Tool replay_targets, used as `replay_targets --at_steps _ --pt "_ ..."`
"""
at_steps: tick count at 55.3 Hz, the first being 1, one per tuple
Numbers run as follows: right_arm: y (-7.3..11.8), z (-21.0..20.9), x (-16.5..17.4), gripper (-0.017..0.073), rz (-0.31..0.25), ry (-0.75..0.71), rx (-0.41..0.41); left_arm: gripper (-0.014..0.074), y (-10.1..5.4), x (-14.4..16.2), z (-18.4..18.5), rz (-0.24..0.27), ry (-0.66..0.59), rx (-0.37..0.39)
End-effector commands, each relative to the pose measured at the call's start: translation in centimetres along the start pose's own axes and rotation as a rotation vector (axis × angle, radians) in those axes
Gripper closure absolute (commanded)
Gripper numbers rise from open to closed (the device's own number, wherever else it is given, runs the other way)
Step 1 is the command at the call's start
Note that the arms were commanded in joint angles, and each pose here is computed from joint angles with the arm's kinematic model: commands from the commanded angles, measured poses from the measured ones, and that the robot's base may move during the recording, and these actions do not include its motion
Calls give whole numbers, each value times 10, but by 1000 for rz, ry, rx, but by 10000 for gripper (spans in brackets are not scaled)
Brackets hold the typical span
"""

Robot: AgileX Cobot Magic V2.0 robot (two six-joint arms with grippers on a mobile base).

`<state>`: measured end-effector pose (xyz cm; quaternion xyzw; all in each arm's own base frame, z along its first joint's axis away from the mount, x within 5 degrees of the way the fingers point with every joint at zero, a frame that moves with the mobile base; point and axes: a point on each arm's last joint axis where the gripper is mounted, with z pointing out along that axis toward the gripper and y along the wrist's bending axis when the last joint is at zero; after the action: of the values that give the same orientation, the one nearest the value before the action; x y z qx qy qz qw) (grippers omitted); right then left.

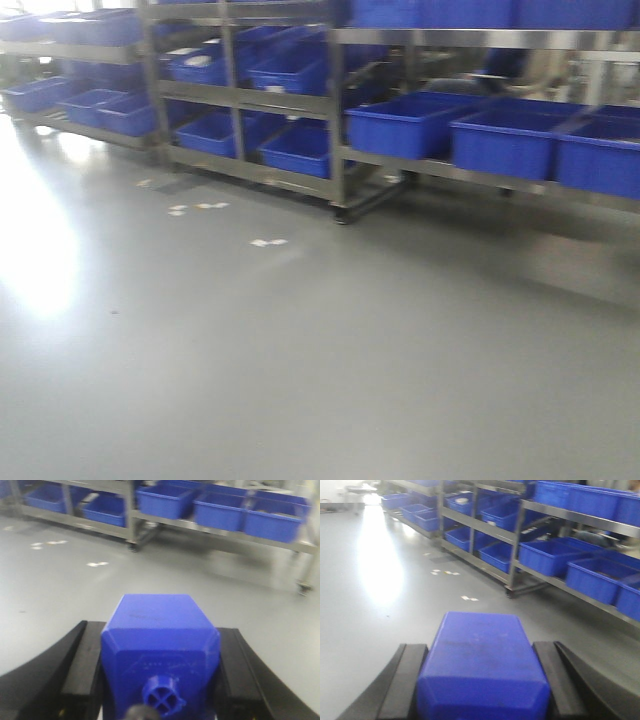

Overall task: Pick and sort blue part to right shelf
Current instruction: 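Drive the base to the bin rack holding both blue parts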

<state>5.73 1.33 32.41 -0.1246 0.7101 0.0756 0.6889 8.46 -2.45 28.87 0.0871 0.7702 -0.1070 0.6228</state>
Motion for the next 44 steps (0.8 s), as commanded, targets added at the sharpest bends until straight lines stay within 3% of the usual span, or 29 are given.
replay_targets --at_steps 1,44 --pt "0 -2 -17 374 -23 -111 -8 344 -2 -19 -2 -7 -117 16" --pt "0 -2 -17 374 -23 -111 -8 344 -2 -19 -2 -7 -117 16"
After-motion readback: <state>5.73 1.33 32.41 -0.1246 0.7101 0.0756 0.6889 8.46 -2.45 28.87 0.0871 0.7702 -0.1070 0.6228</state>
